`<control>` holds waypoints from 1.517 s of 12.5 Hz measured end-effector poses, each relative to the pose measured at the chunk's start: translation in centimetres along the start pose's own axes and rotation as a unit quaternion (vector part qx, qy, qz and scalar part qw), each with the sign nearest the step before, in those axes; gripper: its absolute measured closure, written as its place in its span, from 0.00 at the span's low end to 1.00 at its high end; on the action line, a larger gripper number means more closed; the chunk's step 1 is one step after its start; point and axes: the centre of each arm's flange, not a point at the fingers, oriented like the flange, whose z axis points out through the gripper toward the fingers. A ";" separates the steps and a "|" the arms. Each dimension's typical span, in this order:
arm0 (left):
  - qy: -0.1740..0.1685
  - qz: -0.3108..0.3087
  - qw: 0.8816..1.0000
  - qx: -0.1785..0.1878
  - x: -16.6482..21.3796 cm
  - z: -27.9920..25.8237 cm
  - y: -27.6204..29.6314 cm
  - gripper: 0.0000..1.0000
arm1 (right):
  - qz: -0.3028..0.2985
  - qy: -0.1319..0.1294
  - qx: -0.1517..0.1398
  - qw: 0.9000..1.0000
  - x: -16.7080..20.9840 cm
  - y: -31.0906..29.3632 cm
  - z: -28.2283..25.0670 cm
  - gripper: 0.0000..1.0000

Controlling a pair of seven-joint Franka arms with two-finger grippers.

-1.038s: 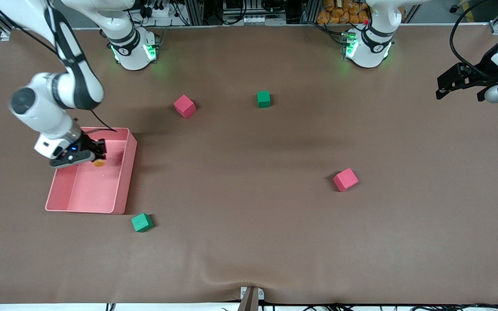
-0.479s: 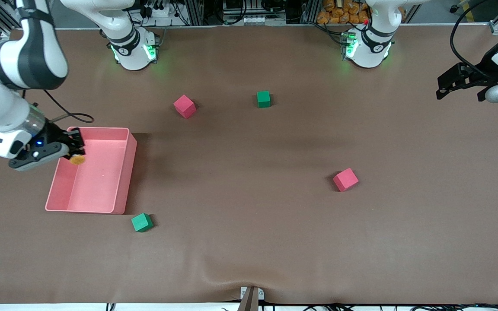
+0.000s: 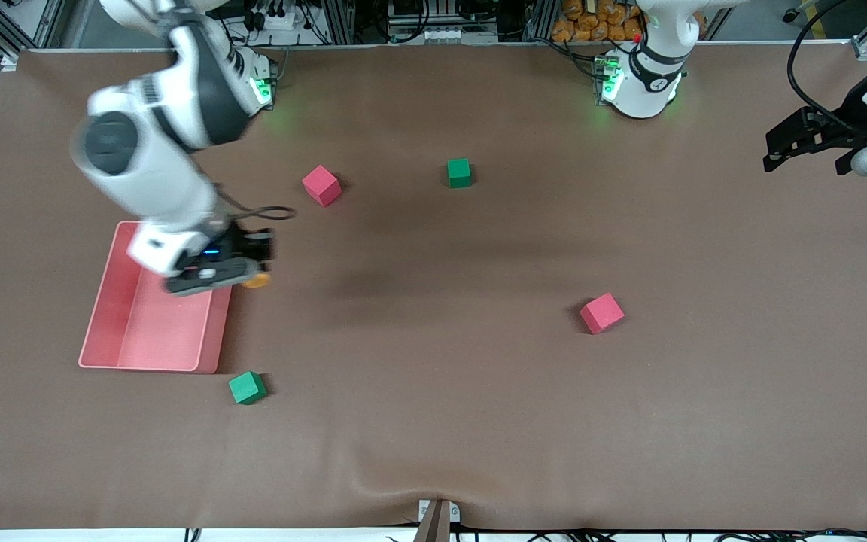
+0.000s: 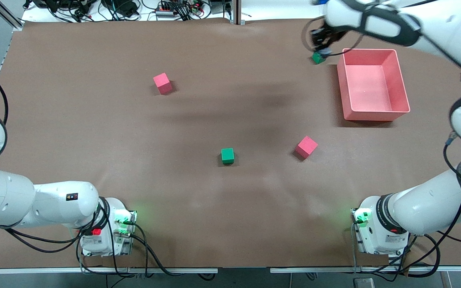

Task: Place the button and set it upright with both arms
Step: 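Lift the button out of the tray and carry it to mid-table, then grasp the button with the left gripper while the right gripper releases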

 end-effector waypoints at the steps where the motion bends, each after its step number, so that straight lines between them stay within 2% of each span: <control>1: 0.000 0.000 1.000 0.000 0.0 0.0 0.0 0.00 | 0.016 0.002 0.002 1.000 0.2 -3.7 1.1 0.60; 4: 0.008 0.003 1.000 0.000 -0.1 -0.7 0.3 0.00 | 0.093 0.007 0.008 0.996 1.5 -13.8 6.2 0.60; 7: 0.020 0.001 1.000 0.000 -0.6 -2.3 0.1 0.00 | 0.163 0.044 0.039 0.985 3.0 -21.0 13.3 0.60; 8: 0.015 0.000 1.000 0.001 -0.8 -2.3 0.1 0.00 | 0.166 0.052 0.047 0.984 2.7 -22.9 15.8 0.60; 10: 0.012 -0.001 1.000 0.001 -0.8 -2.2 0.0 0.00 | 0.152 0.051 0.042 0.986 1.2 -25.6 19.7 0.60; 15: 0.006 -0.002 1.000 0.000 -0.6 -1.7 -0.2 0.00 | 0.113 0.046 0.022 0.992 -1.5 -28.9 23.1 0.60; 16: 0.004 -0.003 1.000 0.000 -0.5 -1.5 -0.3 0.00 | 0.106 0.046 0.015 0.993 -2.1 -29.5 24.0 0.54; 19: 0.003 -0.002 1.000 0.000 -0.4 -1.4 -0.3 0.00 | 0.092 0.060 -0.006 0.994 -3.3 -30.6 25.4 0.22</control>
